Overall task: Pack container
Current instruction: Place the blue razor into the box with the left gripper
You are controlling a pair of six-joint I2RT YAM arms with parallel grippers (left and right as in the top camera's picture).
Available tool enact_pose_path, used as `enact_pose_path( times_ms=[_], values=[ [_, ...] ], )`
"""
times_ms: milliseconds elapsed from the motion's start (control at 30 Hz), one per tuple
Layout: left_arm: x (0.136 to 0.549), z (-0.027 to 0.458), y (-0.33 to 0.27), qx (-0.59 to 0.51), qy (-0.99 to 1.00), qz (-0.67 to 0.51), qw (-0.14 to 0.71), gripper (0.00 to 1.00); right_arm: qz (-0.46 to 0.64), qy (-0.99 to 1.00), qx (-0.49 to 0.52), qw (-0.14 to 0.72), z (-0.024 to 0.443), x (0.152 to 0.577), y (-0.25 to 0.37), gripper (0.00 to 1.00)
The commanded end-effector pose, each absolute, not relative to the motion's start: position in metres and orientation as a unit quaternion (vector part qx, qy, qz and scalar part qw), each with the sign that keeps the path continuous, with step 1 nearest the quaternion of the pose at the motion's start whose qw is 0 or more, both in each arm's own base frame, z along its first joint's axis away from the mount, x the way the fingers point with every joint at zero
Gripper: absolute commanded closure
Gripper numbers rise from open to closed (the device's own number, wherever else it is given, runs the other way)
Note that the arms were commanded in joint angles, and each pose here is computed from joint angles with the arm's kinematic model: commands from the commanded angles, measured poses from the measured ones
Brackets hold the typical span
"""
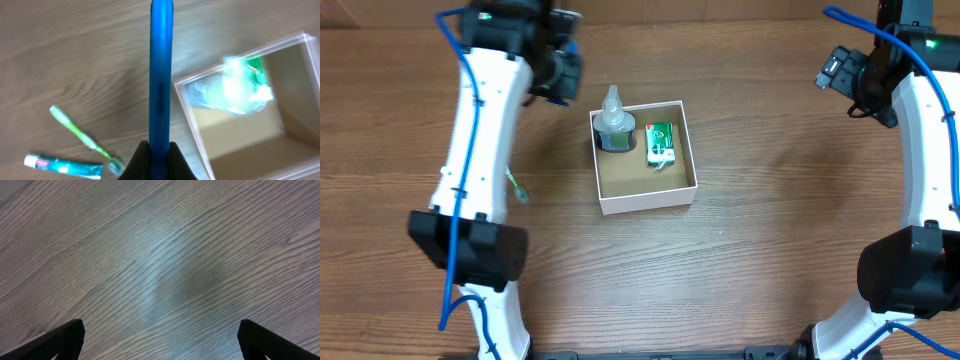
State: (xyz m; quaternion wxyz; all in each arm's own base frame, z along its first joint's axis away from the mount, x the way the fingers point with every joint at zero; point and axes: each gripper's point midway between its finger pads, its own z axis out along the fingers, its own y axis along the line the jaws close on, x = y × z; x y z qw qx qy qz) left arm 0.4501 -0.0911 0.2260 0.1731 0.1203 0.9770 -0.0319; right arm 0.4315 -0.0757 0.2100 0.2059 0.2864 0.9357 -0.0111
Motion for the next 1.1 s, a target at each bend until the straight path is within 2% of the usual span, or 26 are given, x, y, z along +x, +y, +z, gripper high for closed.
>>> enact_pose_path(
  times_ms=[0,167,500,533,567,600,633,700,767,900,1000,1067],
  values=[
    [0.410,0.240,-0.171,0.318,0.933,-0.042,0.161,0.96,-0.011,0.930,0.285,0.230,0.228,0.433,-0.076,0.00],
    [0.353,0.222,-0.231,0.457,0.883,-0.044,0.100,0.96,-0.011,0.930,0.285,0.230,0.228,0.433,-0.076,0.00],
    [0.351,0.124,-0.219,0.467,0.883,-0.037,0.024,0.94,-0.011,0.930,0.285,0.230,0.228,0.433,-0.076,0.00],
    [0.351,0.111,-0.219,0.467,0.883,-0.037,0.022,0.87,-0.011,0.930,0.285,0.230,0.228,0.433,-0.076,0.00],
    [0.352,0.106,-0.220,0.467,0.883,-0.037,0.022,0.66,-0.011,0.930,0.285,0.230,0.228,0.433,-0.076,0.00],
    [0.354,0.099,-0.221,0.466,0.884,-0.037,0.027,0.41,-0.011,0.930,0.285,0.230,0.228,0.433,-0.076,0.00],
    [0.356,0.098,-0.222,0.464,0.884,-0.037,0.032,0.35,-0.011,0.930,0.285,0.230,0.228,0.433,-0.076,0.00],
    [0.364,0.102,-0.222,0.456,0.888,-0.032,0.047,0.30,-0.011,0.930,0.285,0.230,0.228,0.433,-0.076,0.00],
    [0.373,0.110,-0.222,0.442,0.895,-0.022,0.062,0.30,-0.011,0.930,0.285,0.230,0.228,0.433,-0.076,0.00],
    [0.379,0.182,-0.234,0.397,0.910,-0.039,0.111,0.32,-0.011,0.930,0.285,0.230,0.228,0.433,-0.076,0.00],
    [0.384,0.244,-0.210,0.272,0.949,-0.037,0.156,0.27,-0.011,0.930,0.285,0.230,0.228,0.433,-0.076,0.00],
    [0.396,0.252,-0.172,0.169,0.971,-0.011,0.167,0.25,-0.011,0.930,0.285,0.230,0.228,0.433,-0.076,0.00]
  ],
)
